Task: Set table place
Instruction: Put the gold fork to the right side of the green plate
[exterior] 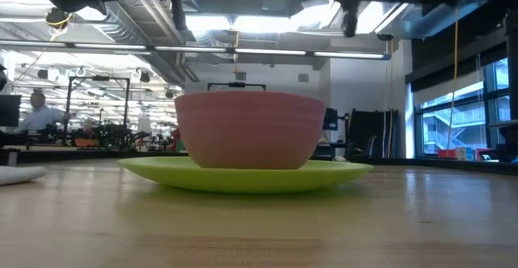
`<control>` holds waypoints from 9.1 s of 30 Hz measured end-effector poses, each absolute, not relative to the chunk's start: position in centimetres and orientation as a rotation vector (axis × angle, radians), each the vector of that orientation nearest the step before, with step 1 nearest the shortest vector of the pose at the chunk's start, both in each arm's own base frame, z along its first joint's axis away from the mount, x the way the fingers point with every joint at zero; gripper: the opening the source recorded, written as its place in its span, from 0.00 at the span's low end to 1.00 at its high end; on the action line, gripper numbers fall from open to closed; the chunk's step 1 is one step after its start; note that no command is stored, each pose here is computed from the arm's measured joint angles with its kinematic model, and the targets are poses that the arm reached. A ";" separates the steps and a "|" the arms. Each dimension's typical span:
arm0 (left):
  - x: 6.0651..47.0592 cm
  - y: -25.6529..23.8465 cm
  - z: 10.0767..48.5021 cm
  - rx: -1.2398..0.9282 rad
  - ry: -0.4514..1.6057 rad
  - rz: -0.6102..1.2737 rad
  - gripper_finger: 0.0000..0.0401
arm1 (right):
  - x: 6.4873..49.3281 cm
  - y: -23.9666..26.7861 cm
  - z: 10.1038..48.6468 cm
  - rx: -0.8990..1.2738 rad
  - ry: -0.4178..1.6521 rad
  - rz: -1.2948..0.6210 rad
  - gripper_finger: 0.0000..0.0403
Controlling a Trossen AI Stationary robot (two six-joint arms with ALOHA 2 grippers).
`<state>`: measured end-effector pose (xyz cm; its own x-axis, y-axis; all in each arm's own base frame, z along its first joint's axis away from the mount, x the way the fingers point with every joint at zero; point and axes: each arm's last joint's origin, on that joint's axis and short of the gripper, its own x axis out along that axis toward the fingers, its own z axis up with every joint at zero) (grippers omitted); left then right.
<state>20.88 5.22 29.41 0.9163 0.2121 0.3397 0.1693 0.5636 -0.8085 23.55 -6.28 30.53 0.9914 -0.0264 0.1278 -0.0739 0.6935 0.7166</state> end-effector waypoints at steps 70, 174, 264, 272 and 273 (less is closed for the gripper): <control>22.2 3.6 30.3 -0.816 -0.735 -0.269 0.02 | 43.9 -7.4 34.7 0.692 -0.016 0.608 0.26; 20.6 3.1 31.8 -0.810 -0.825 -0.265 0.33 | 19.3 7.3 15.0 1.641 0.472 -0.292 0.06; 20.6 3.0 31.9 -0.822 -0.804 -0.307 0.33 | 23.0 9.0 10.2 1.654 0.730 -0.347 0.16; 20.6 3.0 31.9 -0.828 -0.804 -0.310 0.33 | 23.1 9.0 10.3 1.663 0.720 -0.329 0.17; 20.6 3.0 31.9 -0.829 -0.804 -0.310 0.33 | 23.2 9.0 10.4 1.668 0.711 -0.315 0.17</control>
